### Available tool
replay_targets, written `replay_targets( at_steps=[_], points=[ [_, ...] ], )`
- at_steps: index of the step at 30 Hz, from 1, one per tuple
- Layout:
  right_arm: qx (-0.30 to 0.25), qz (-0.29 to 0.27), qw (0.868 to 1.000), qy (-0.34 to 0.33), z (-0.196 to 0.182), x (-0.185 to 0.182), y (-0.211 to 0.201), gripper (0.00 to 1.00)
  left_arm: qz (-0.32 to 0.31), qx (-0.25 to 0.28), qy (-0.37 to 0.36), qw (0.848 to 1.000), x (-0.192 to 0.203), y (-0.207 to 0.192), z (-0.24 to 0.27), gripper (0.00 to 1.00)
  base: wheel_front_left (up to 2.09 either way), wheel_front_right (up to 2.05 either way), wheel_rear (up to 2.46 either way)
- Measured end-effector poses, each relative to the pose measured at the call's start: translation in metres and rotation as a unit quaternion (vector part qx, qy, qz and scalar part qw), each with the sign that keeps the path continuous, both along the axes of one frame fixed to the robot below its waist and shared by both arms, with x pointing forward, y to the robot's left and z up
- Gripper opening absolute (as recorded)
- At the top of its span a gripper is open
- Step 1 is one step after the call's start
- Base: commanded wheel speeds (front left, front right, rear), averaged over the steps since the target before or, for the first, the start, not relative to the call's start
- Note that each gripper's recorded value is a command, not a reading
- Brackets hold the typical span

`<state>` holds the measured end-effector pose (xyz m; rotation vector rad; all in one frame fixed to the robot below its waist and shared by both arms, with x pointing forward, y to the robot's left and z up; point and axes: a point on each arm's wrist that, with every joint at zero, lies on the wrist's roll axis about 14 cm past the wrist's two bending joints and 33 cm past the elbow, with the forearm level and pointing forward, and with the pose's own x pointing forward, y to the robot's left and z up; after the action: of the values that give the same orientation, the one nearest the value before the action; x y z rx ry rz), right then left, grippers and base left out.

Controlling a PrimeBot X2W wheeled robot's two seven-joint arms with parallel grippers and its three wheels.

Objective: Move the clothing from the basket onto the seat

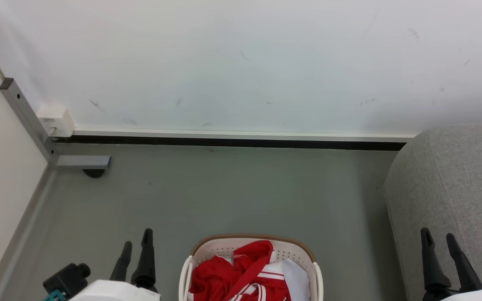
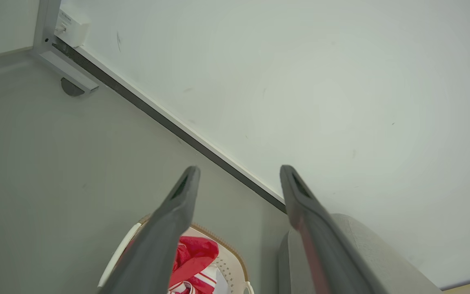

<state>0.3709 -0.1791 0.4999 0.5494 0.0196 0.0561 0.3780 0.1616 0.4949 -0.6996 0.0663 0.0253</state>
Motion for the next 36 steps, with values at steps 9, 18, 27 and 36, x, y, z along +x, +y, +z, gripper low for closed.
replay_targets(
  at_steps=[9,18,27,36],
  points=[
    [-0.057,0.008,0.998,-0.01,0.001,-0.001,0.004,1.0,0.0,0.065,-0.014,0.998,-0.001,-0.001,0.005,1.0,0.0,0.0,0.0],
    [-0.108,0.011,0.994,-0.016,0.0,-0.005,0.004,1.0,-0.005,0.124,-0.034,0.992,-0.001,-0.005,0.012,1.0,0.0,0.0,0.0],
    [-0.139,0.006,0.99,-0.026,0.002,-0.006,0.001,1.0,-0.016,0.174,-0.054,0.983,-0.002,-0.011,0.019,1.0,0.0,0.0,0.0],
    [-0.158,-0.004,0.987,-0.027,-0.001,-0.01,-0.003,1.0,-0.027,0.218,-0.073,0.973,-0.005,-0.015,0.023,1.0,0.0,0.0,0.0]
  ],
)
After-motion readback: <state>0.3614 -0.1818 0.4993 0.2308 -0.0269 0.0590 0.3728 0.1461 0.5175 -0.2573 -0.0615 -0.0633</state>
